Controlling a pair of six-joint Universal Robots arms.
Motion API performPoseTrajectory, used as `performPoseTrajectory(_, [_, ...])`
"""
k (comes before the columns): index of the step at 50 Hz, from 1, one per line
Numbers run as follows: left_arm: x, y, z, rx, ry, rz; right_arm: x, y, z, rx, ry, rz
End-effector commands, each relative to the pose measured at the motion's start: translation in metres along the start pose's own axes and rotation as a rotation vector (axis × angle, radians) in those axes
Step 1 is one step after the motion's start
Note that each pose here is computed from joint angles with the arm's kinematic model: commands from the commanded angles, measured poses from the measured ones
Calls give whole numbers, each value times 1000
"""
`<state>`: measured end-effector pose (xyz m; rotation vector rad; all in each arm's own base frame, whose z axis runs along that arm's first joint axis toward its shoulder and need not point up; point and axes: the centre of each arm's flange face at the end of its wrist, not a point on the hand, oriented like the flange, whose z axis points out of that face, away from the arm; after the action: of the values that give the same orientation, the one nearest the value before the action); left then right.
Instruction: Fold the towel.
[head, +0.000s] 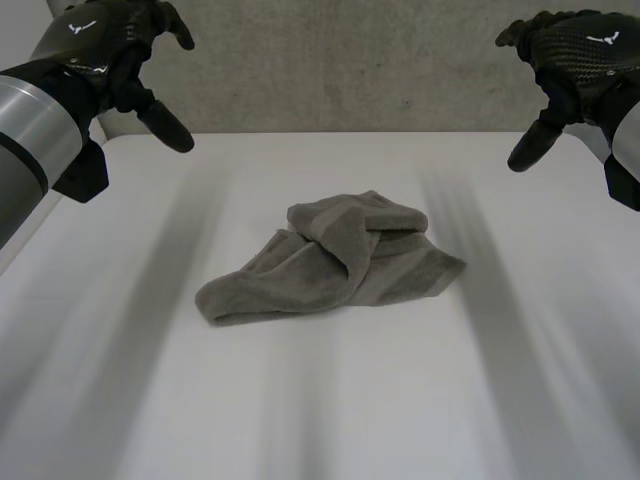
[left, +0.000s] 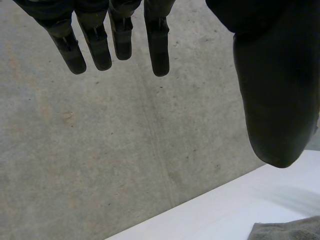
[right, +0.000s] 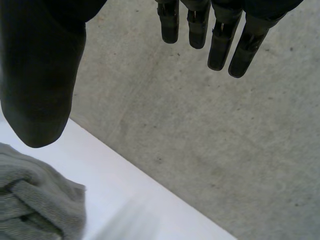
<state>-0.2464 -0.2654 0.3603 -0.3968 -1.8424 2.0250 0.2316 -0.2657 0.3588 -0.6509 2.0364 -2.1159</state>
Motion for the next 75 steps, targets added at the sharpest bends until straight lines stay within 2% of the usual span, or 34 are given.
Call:
performPoseTrajectory(1, [1,1,0,-7,-2,-2,5,3,2,-21,-4,28])
performPoseTrajectory(13, [1,5,1,-18,5,3,4,4,3,-22,-8,29])
performPoseTrajectory(19, [5,15,3,-35,29,7,-8,11,3,-38,-86,17])
performPoseTrajectory(21, [5,22,7,-45,43,9,-20,24,7,-66,-198,15])
performPoseTrajectory(24, [7,46,17,-93,92,4,-29,34,8,-87,-269,8])
performPoseTrajectory(26, [9,72,26,-151,140,-9,-49,54,11,-117,-409,-19])
performPoseTrajectory(27, [9,72,26,-152,140,-9,-49,55,11,-117,-410,-19])
performPoseTrajectory(29, [10,103,34,-220,158,-22,-84,76,15,-139,-540,-59])
performPoseTrajectory(30, [10,103,34,-220,158,-22,-84,76,15,-139,-540,-59])
performPoseTrajectory(32, [9,118,38,-247,160,-29,-114,97,32,-151,-585,-112])
performPoseTrajectory(33, [9,129,40,-265,162,-33,-115,97,32,-151,-585,-112])
performPoseTrajectory(37, [8,151,47,-276,164,-36,-139,128,72,-172,-507,-153])
performPoseTrajectory(43, [7,160,47,-273,163,-34,-162,172,112,-178,-447,-169])
performPoseTrajectory(52, [6,167,45,-286,165,-8,-177,193,129,-154,-414,-174])
performPoseTrajectory(58, [5,185,44,-328,179,105,-160,167,117,-169,-377,-177])
performPoseTrajectory(62, [5,188,43,-333,186,151,-136,148,85,-235,-372,-173])
performPoseTrajectory(63, [5,188,43,-333,186,151,-136,148,85,-235,-371,-173])
performPoseTrajectory(65, [5,188,43,-333,186,151,-107,145,63,-282,-337,-172])
performPoseTrajectory(75, [12,186,38,-336,200,151,-58,162,-1,-359,-301,-142])
